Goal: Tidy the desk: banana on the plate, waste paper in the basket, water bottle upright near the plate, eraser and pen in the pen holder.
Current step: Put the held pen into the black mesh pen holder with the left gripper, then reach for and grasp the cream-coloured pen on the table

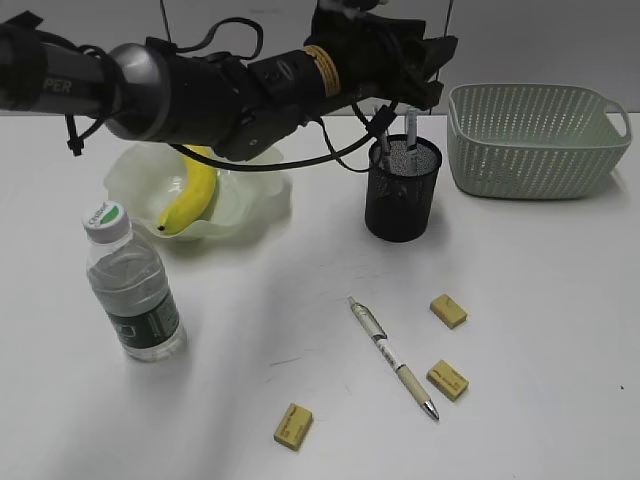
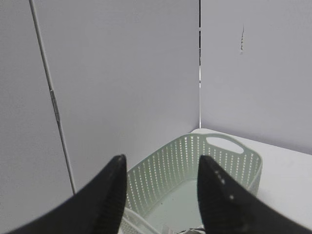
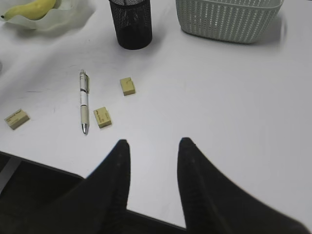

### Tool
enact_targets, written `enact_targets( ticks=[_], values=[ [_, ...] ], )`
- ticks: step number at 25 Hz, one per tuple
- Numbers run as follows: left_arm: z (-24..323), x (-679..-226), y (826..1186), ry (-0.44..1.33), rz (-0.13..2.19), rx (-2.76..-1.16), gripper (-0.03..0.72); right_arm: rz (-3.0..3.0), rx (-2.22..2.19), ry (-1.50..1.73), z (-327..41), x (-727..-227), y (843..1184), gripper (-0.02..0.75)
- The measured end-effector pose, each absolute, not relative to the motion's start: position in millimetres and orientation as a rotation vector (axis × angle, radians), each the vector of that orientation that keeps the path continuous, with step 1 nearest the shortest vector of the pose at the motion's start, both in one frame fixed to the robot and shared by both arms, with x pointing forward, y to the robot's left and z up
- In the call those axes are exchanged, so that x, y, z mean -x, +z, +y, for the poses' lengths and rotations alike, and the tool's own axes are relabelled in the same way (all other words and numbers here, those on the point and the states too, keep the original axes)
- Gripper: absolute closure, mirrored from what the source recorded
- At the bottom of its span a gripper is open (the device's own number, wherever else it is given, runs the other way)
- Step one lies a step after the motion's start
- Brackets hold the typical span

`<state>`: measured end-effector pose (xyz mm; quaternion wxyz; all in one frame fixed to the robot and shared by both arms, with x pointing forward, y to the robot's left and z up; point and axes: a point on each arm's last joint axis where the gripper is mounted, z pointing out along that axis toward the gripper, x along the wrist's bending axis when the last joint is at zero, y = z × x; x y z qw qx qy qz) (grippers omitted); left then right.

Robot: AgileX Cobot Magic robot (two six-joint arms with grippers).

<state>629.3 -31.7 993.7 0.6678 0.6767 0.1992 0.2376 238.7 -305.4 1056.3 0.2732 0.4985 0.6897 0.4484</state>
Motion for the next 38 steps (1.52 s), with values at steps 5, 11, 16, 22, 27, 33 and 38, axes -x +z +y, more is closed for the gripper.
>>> enact_targets(
  ticks=[5, 11, 16, 22, 27, 33, 38],
  values=[
    [-25, -627, 1017, 0.533, 0.554, -1.566, 0.318, 1.856, -1.341, 1.207, -305, -239, 1056, 0.462],
    [26, -599, 1077, 0.696, 0.991, -1.896, 0.41, 1.855, -1.342, 1.207, -305, -239, 1056, 0.462],
    [86, -536, 1112, 0.736, 1.105, -2.028, 0.438, 1.855, -1.342, 1.207, -305, -239, 1056, 0.465],
    [180, -416, 1106, 0.592, 1.281, -2.047, 0.31, 1.855, -1.342, 1.207, -305, -239, 1056, 0.47],
    [257, -320, 1096, 0.51, 1.389, -1.981, 0.213, 1.854, -1.341, 1.207, -305, -239, 1056, 0.47],
    [302, -263, 1069, 0.51, 1.334, -1.825, 0.207, 1.855, -1.342, 1.206, -305, -239, 1056, 0.47],
    [314, -248, 1064, 0.534, 1.258, -1.719, 0.249, 1.866, -1.346, 1.191, -304, -241, 1056, 0.476]
  ],
)
